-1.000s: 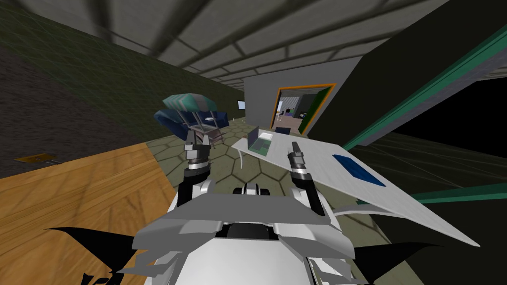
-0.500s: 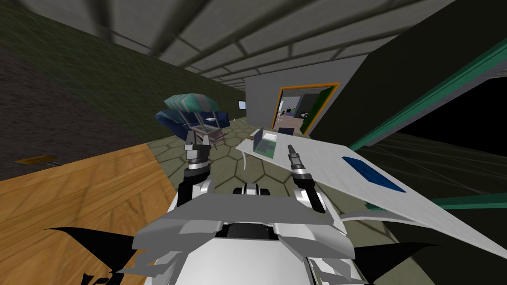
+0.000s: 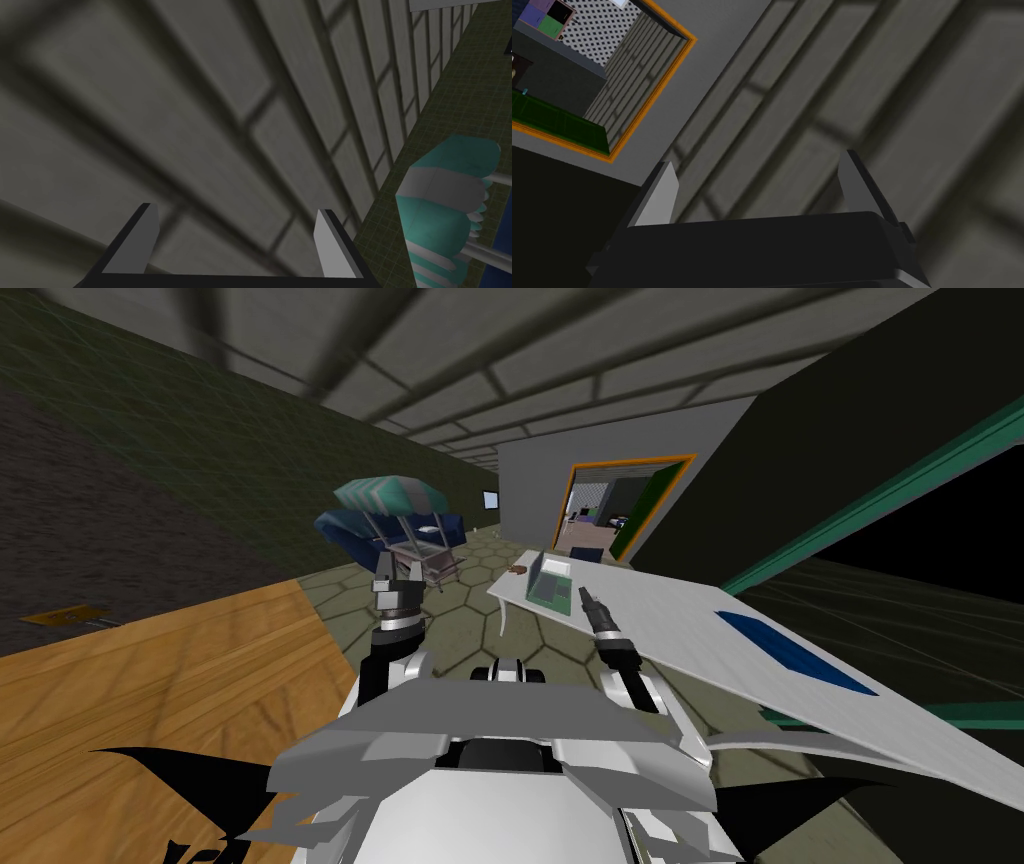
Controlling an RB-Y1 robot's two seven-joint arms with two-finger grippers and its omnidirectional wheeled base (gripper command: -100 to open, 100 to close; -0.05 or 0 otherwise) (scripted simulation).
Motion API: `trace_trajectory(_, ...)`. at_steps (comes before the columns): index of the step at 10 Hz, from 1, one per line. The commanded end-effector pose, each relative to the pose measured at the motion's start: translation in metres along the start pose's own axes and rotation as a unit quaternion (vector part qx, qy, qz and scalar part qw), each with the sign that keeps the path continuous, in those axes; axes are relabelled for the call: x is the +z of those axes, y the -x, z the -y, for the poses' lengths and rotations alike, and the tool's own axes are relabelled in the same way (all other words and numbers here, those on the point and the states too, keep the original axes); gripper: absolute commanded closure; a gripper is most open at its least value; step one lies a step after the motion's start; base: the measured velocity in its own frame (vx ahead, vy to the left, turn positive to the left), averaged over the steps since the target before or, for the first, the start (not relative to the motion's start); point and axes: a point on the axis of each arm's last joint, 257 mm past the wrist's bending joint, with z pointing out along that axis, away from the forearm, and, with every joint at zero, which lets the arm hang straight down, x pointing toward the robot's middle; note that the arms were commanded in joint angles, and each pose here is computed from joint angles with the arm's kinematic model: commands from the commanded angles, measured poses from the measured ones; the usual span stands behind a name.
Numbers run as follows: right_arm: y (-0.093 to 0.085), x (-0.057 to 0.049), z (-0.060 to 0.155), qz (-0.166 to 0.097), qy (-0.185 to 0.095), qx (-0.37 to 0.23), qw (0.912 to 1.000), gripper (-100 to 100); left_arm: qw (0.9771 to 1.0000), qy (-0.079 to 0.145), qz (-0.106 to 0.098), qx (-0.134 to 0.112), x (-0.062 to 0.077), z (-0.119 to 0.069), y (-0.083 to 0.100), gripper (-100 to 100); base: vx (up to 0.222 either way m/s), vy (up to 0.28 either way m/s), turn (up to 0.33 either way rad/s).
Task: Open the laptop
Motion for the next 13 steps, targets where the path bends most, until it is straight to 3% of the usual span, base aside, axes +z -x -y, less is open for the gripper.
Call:
trace_trajectory(1, -0.004, -0.003, 0.029, -0.021, -0.034, -0.088, 0.9953, -100, 1.0, 0.0, 0.0, 0.0, 0.0, 0.0, 0.0, 0, 0.102, 0.199, -0.004)
trace_trajectory(4, -0.002, -0.008, 0.067, -0.047, -0.07, -0.192, 0.9779, -100, 1.0, 0.0, 0.0, 0.0, 0.0, 0.0, 0.0, 0, 0.085, 0.234, 0.002)
trace_trajectory(7, 0.006, -0.014, 0.106, -0.074, -0.104, -0.296, 0.9464, -100, 1.0, 0.0, 0.0, 0.0, 0.0, 0.0, 0.0, 0, 0.104, 0.212, 0.003)
trace_trajectory(10, 0.02, -0.021, 0.143, -0.101, -0.135, -0.397, 0.902, -100, 1.0, 0.0, 0.0, 0.0, 0.0, 0.0, 0.0, 0, 0.082, 0.236, -0.001)
trace_trajectory(13, 0.041, -0.028, 0.177, -0.123, -0.161, -0.489, 0.8484, -100, 1.0, 0.0, 0.0, 0.0, 0.0, 0.0, 0.0, 0, 0.108, 0.209, 0.001)
